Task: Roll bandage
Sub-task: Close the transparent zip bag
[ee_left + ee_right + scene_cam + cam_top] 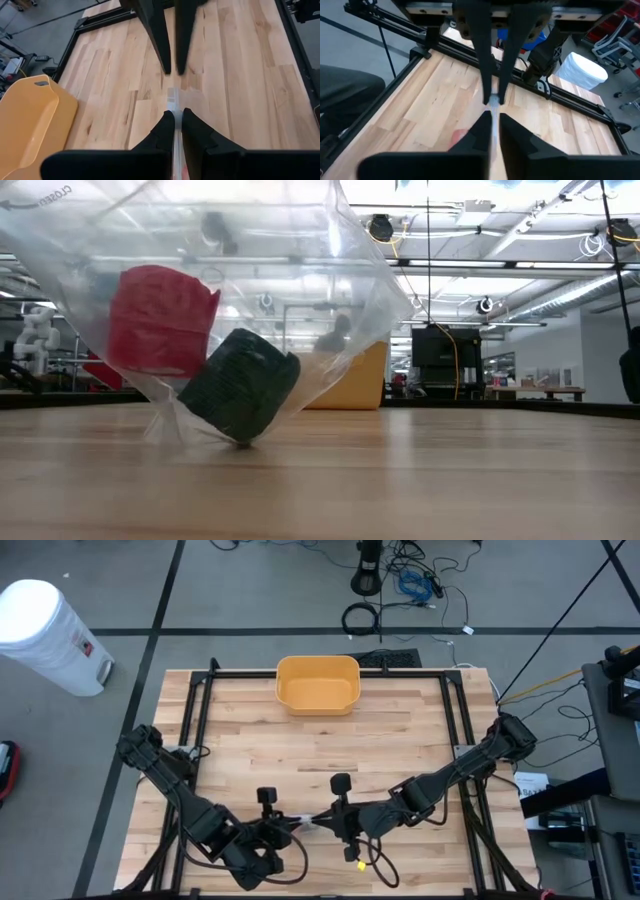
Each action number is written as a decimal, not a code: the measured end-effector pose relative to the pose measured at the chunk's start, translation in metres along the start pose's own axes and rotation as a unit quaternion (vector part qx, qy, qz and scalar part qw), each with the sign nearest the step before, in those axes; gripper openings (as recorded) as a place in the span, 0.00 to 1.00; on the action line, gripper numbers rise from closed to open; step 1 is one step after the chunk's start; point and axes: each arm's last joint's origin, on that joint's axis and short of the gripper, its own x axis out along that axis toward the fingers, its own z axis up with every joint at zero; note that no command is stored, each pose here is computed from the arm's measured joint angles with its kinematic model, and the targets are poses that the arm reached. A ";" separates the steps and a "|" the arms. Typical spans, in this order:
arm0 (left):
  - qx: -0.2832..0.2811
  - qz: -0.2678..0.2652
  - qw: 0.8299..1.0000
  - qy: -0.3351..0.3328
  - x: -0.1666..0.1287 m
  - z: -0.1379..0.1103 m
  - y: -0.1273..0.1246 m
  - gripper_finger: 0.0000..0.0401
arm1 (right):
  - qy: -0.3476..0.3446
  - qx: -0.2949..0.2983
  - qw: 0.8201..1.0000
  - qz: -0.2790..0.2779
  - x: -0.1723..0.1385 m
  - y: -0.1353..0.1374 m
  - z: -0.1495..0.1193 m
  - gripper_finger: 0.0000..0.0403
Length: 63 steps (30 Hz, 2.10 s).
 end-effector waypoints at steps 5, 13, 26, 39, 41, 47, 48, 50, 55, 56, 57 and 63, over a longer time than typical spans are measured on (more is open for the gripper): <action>0.000 0.000 1.000 -0.002 0.000 0.001 0.000 0.06 | 0.000 0.006 1.000 -0.002 0.010 0.002 -0.004 0.20; 0.000 0.001 1.000 -0.003 0.000 0.001 0.000 0.06 | -0.019 0.014 1.000 0.009 0.014 -0.002 -0.002 0.30; 0.001 0.002 1.000 -0.003 0.001 0.001 0.000 0.06 | -0.024 0.016 0.999 0.022 0.020 -0.005 -0.004 0.02; 0.001 0.001 1.000 -0.002 -0.001 0.000 0.000 0.06 | -0.024 -0.004 1.000 0.015 0.021 -0.002 -0.005 0.00; 0.002 0.002 1.000 -0.004 -0.001 0.000 -0.001 0.06 | -0.025 -0.007 1.000 0.009 0.018 -0.001 -0.003 0.00; 0.001 0.003 1.000 -0.006 -0.002 0.000 -0.001 0.06 | -0.027 -0.012 1.000 0.002 0.012 0.002 0.000 0.00; 0.001 0.003 1.000 -0.005 -0.002 0.000 -0.001 0.06 | -0.027 -0.013 1.000 0.001 0.011 0.003 0.000 0.00; 0.002 0.001 1.000 -0.003 -0.002 0.000 -0.001 0.06 | -0.027 -0.014 1.000 0.001 0.011 0.003 0.000 0.00; 0.012 0.001 1.000 0.004 -0.004 -0.003 -0.002 0.06 | -0.026 -0.014 1.000 0.002 0.010 0.002 0.001 0.00; 0.013 0.000 1.000 0.009 -0.004 -0.004 -0.002 0.06 | -0.027 -0.014 1.000 0.002 0.008 0.002 0.002 0.00; 0.010 0.000 1.000 0.011 -0.005 -0.005 -0.003 0.06 | -0.028 -0.013 1.000 0.003 0.006 0.002 0.003 0.00; 0.007 0.002 1.000 0.019 -0.006 -0.008 -0.003 0.06 | -0.029 -0.008 1.000 0.000 -0.001 0.004 0.006 0.00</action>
